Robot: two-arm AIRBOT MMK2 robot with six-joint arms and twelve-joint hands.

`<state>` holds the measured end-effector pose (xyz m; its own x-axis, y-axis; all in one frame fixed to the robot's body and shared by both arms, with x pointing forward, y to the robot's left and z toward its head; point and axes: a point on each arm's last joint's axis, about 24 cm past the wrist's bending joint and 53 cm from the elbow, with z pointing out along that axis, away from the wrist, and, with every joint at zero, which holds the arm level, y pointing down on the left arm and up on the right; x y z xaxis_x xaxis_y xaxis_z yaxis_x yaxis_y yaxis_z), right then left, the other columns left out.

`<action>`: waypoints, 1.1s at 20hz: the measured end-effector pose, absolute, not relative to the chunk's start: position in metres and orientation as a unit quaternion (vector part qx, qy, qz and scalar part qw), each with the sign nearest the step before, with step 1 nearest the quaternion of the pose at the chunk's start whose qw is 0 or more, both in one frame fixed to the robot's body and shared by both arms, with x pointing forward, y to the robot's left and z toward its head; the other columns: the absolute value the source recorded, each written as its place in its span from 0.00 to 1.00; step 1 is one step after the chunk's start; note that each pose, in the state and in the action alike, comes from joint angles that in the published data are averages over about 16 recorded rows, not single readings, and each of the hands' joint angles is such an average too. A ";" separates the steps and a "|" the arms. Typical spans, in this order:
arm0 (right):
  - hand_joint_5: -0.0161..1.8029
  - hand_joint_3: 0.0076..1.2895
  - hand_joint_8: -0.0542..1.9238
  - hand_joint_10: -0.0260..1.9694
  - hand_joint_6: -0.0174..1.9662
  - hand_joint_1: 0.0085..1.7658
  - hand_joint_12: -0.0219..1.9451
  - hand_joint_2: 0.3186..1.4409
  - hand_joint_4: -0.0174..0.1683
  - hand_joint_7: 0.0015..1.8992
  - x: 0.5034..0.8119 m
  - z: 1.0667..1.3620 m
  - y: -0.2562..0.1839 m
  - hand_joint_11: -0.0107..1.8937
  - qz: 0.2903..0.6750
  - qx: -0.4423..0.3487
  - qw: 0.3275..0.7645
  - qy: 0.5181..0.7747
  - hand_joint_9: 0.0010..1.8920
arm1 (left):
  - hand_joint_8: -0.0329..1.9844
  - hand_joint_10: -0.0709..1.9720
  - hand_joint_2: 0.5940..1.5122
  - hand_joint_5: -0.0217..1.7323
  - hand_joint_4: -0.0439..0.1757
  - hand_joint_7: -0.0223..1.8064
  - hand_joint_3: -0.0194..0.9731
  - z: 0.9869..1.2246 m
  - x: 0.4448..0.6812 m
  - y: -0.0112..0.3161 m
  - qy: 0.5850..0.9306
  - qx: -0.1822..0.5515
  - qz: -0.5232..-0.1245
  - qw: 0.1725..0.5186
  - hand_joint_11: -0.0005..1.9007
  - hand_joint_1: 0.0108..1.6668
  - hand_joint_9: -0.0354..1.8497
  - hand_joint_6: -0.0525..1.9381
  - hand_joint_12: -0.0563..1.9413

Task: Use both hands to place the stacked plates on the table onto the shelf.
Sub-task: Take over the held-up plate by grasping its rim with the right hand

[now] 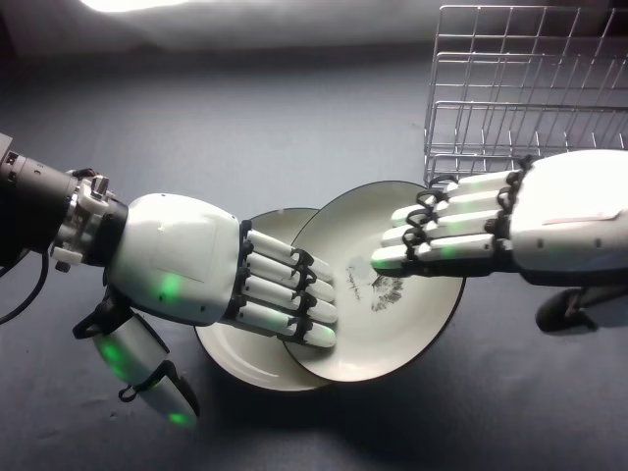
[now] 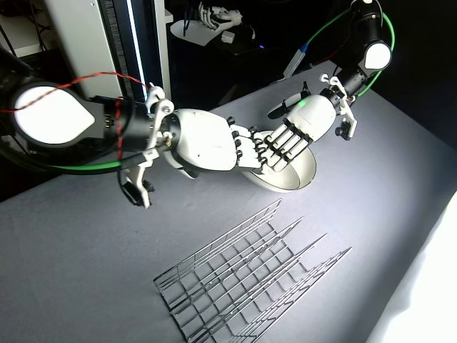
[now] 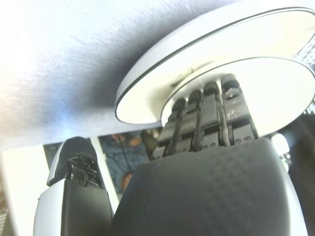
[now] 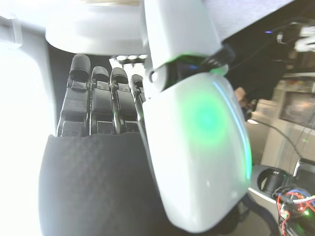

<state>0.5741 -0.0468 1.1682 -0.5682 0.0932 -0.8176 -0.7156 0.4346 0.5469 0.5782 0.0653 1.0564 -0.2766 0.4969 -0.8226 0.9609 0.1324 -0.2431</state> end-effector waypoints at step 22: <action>0.07 0.01 0.03 0.02 0.00 0.90 0.38 0.63 0.10 0.06 0.593 1.136 0.001 0.02 0.500 -0.213 0.392 0.742 0.07 | 0.00 0.03 0.58 0.00 0.16 0.01 0.04 1.058 0.581 0.067 0.693 0.528 -0.394 0.294 0.01 0.00 0.03 0.01 0.04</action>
